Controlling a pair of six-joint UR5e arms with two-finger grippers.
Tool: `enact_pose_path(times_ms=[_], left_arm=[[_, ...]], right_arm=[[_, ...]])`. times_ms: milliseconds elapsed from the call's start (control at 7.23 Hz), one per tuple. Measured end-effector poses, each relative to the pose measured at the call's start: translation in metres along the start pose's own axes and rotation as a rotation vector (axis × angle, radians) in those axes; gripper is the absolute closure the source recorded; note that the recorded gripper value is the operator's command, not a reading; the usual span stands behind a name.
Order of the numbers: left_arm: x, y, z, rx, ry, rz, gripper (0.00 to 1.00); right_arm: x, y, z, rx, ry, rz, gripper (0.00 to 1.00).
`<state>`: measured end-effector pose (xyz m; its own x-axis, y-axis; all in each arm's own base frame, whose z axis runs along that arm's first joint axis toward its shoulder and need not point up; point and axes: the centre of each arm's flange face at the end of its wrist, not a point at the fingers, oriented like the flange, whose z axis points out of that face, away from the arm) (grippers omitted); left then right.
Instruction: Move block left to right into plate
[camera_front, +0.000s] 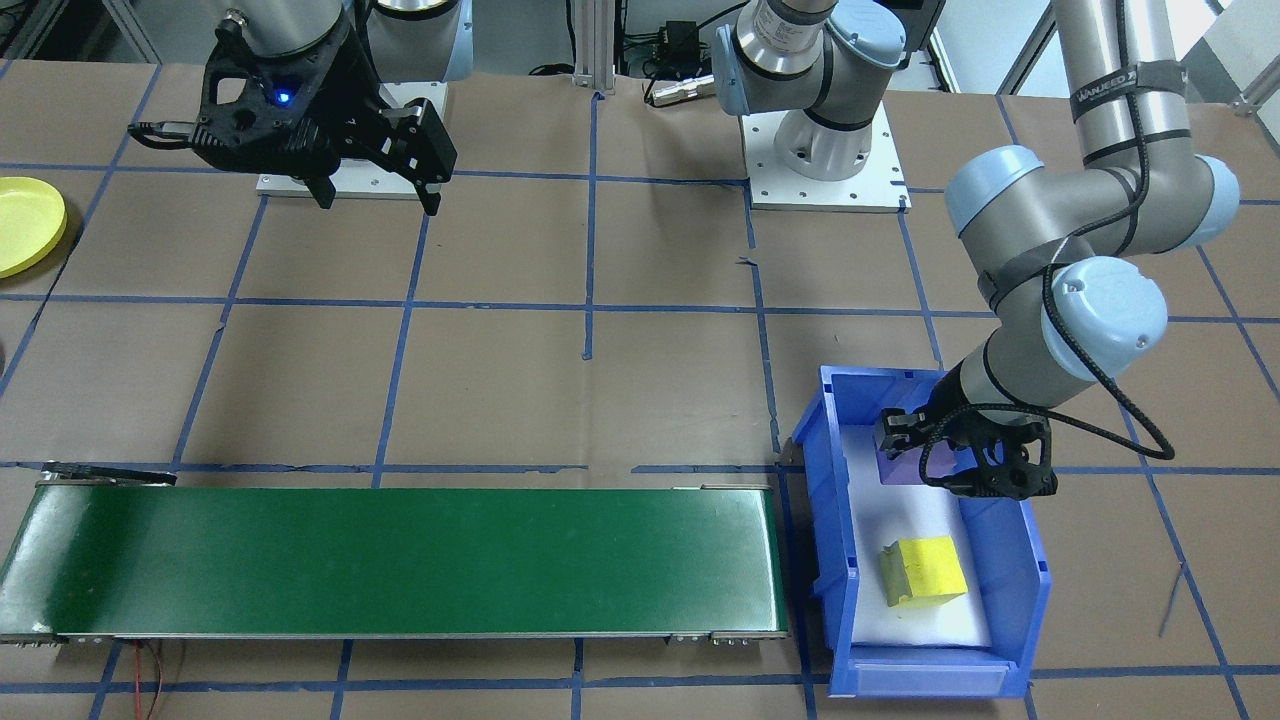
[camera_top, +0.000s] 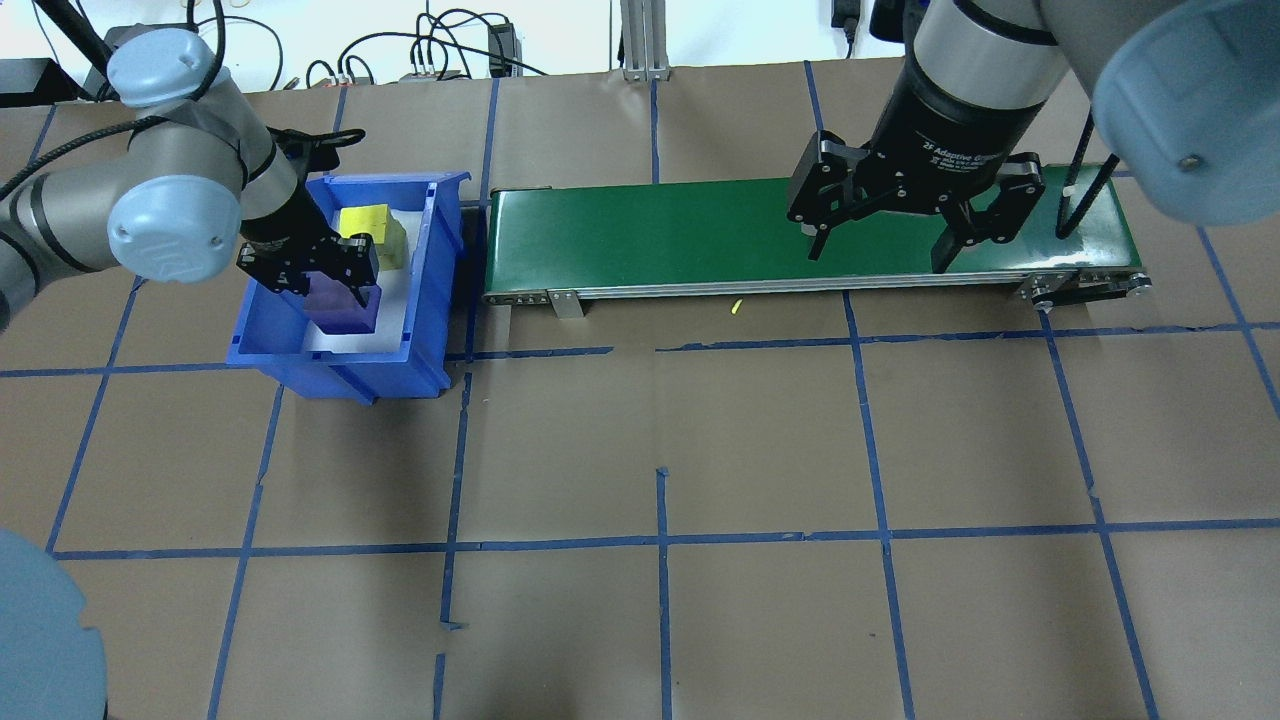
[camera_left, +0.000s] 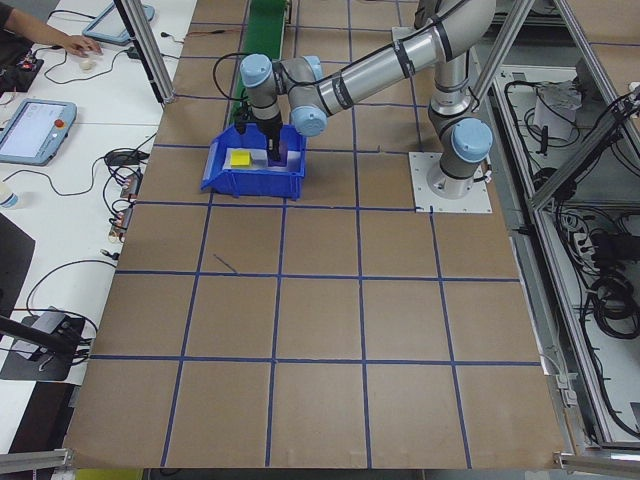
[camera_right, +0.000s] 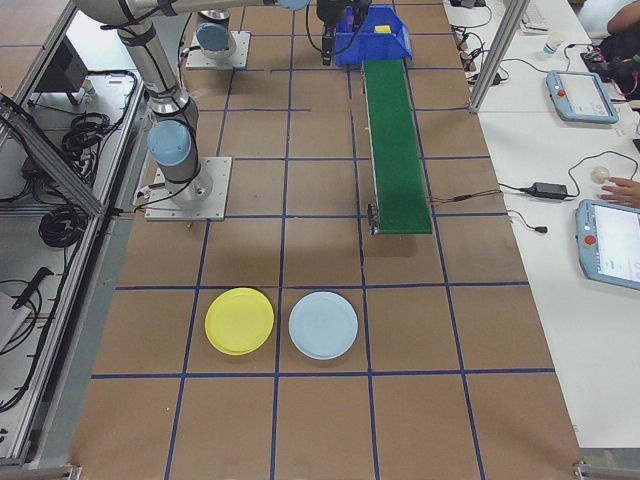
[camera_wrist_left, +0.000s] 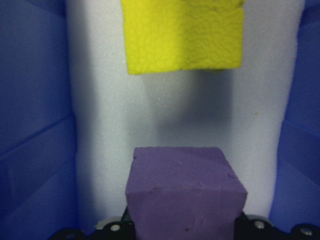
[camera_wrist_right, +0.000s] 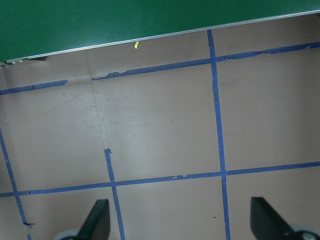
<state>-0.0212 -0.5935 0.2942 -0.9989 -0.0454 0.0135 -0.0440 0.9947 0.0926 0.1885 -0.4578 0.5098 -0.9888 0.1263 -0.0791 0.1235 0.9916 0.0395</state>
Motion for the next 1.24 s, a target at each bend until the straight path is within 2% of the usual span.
enact_pose_path(times_ms=[138, 553, 830, 1245], left_arm=[[0.013, -0.002, -0.025, 0.005, 0.002, -0.007, 0.77], [0.080, -0.006, -0.083, 0.067, -0.015, 0.040, 0.79], [0.127, -0.005, -0.085, 0.099, -0.017, 0.059, 0.79], [0.181, -0.031, -0.048, 0.179, -0.015, 0.087, 0.79]], right_arm=[[0.000, 0.000, 0.000, 0.000, 0.000, -0.001, 0.00], [0.000, 0.001, -0.001, 0.001, 0.000, -0.001, 0.00], [0.000, 0.001, -0.001, 0.001, 0.000, -0.001, 0.00], [0.000, 0.001, -0.001, 0.001, 0.000, 0.000, 0.00]])
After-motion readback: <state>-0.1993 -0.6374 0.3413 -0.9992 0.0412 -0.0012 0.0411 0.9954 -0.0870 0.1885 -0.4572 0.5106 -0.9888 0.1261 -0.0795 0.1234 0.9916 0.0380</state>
